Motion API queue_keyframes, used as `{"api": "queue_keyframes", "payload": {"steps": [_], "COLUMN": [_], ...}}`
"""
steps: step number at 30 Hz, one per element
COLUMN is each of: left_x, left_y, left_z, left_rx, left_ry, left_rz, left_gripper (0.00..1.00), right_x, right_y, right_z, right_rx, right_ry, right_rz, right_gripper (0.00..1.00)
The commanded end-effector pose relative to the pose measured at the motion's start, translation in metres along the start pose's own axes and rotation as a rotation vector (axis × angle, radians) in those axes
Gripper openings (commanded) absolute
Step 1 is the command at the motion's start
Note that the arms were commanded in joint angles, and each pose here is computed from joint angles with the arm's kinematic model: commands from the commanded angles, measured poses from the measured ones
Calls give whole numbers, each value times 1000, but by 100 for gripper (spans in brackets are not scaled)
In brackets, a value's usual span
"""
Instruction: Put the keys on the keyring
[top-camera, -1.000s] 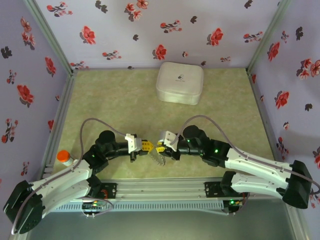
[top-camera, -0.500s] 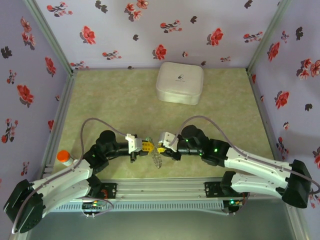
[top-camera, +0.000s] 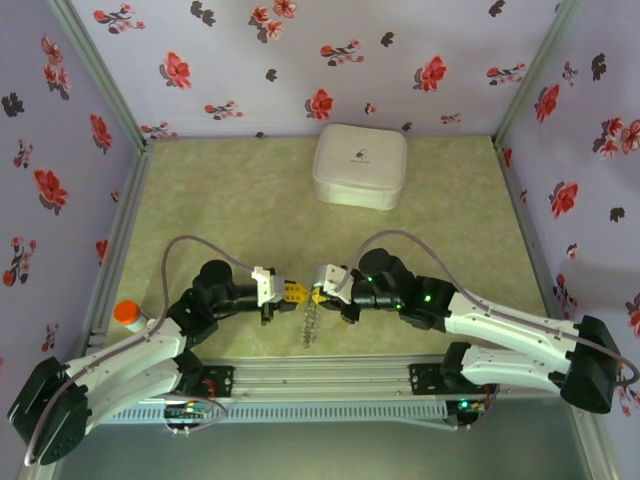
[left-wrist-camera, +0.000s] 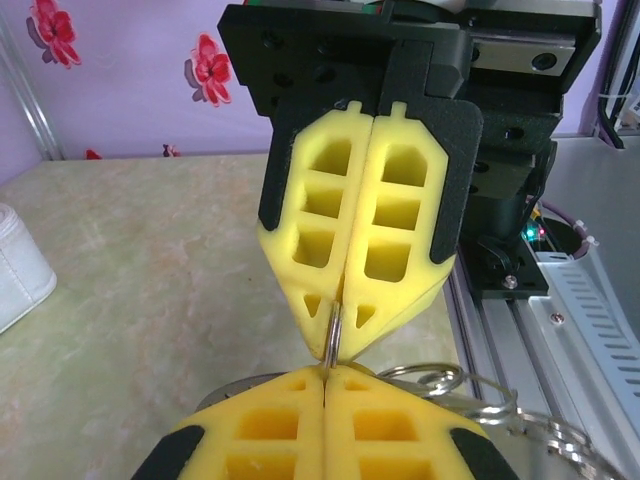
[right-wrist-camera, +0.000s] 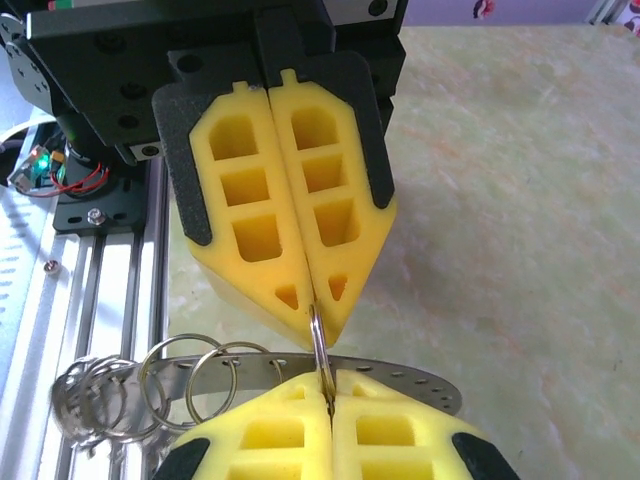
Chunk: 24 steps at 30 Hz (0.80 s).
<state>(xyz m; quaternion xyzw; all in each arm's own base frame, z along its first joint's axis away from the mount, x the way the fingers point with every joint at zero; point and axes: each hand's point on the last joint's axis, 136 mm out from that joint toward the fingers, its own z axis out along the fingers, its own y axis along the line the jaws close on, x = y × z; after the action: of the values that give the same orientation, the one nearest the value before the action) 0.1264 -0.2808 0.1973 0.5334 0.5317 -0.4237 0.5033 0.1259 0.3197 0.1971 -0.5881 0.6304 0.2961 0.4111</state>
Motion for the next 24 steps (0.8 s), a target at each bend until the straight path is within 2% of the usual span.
{"api": "queue_keyframes", "payload": {"steps": [1, 3, 8, 11, 19, 24], "left_x": [-15, -4, 2, 3, 3, 1], "left_y": [1, 1, 2, 2, 0, -2], "left_z": [1, 1, 1, 1, 1, 1], "left_rx": [-3, -1, -7, -10, -5, 5], "left_ry": [-44, 0, 42, 48, 43, 34], "left_rz": [25, 24, 33, 42, 40, 40], "left_gripper": [18, 26, 26, 25, 23, 18], "right_x": [-18, -15, 5, 8, 1, -6], "right_y": [-7, -10, -9, -4, 5, 6], "right_z": [-4, -5, -6, -7, 0, 9], "right_rx": [21, 35, 19, -12, -90, -111], "right_ry": [-37, -3, 176, 240, 292, 298], "right_rz": [-19, -28, -80, -122, -180, -190], "right_gripper": [1, 0, 0, 0, 0, 0]}}
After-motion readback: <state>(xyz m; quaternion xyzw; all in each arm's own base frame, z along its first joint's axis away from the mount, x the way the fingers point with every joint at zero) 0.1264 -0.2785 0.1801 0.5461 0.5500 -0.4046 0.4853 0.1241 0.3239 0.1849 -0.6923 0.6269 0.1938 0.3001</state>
